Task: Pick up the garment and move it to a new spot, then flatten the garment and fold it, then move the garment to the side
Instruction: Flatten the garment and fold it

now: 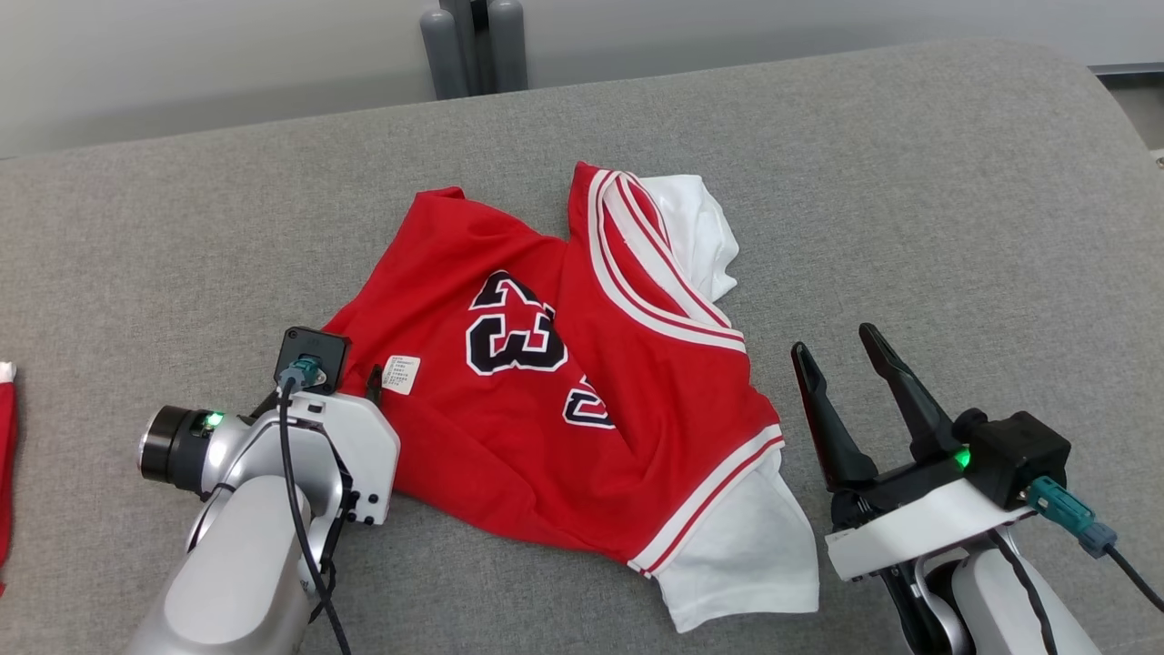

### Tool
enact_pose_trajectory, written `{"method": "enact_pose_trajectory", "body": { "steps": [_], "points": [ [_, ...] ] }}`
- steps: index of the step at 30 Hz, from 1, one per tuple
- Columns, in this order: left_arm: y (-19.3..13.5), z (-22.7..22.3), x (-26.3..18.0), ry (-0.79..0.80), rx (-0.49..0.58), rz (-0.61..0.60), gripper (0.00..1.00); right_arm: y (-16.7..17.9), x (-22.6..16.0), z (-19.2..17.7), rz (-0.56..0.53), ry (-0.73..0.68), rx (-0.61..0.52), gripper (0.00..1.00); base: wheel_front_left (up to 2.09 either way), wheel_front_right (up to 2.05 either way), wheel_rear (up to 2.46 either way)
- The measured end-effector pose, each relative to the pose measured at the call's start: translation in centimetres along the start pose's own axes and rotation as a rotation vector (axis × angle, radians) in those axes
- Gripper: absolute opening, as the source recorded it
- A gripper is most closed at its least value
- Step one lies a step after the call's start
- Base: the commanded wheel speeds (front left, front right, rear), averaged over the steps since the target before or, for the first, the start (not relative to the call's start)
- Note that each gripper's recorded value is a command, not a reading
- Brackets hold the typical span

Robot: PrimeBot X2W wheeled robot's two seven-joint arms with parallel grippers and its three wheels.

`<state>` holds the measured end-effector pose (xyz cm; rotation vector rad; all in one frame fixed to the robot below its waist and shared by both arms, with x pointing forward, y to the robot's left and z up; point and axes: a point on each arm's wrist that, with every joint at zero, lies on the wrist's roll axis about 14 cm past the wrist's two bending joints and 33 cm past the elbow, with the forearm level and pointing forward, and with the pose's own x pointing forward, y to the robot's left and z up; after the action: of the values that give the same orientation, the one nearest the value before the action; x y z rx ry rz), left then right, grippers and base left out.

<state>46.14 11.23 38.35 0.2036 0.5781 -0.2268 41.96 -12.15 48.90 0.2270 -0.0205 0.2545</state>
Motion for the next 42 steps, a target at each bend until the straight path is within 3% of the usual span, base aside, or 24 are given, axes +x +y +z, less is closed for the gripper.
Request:
{"method": "enact_pose_trajectory", "body": {
  "steps": [10, 19, 28, 37, 41, 42],
  "points": [
    [0.6, 3.1, -1.4, -0.123, -0.043, 0.021, 0.00, 0.8, 0.1, 0.6, 0.017, -0.016, 0.004, 1.00, 0.00, 0.00, 0.00],
    [4.0, 9.8, -5.3, -0.461, -0.300, 0.112, 0.00, 2.0, 0.0, 1.3, 0.047, -0.033, 0.001, 1.00, 0.00, 0.00, 0.00],
    [5.0, 4.6, -7.8, -0.409, -0.345, 0.114, 0.00, 3.3, 0.0, 0.9, 0.083, -0.024, 0.006, 1.00, 0.00, 0.00, 0.00],
    [3.8, -2.0, -9.9, -0.264, -0.358, 0.099, 0.00, 4.4, -0.3, 0.5, 0.111, -0.008, 0.009, 1.00, 0.00, 0.00, 0.00],
    [3.0, -4.6, -10.5, -0.193, -0.345, 0.086, 0.20, 4.7, -0.4, 0.3, 0.121, -0.001, 0.009, 1.00, 0.00, 0.00, 0.00],
    [3.0, -5.2, -10.7, -0.170, -0.343, 0.087, 0.36, 4.8, -0.4, 0.3, 0.123, -0.001, 0.008, 1.00, 0.00, 0.00, 0.00]
  ]
}}
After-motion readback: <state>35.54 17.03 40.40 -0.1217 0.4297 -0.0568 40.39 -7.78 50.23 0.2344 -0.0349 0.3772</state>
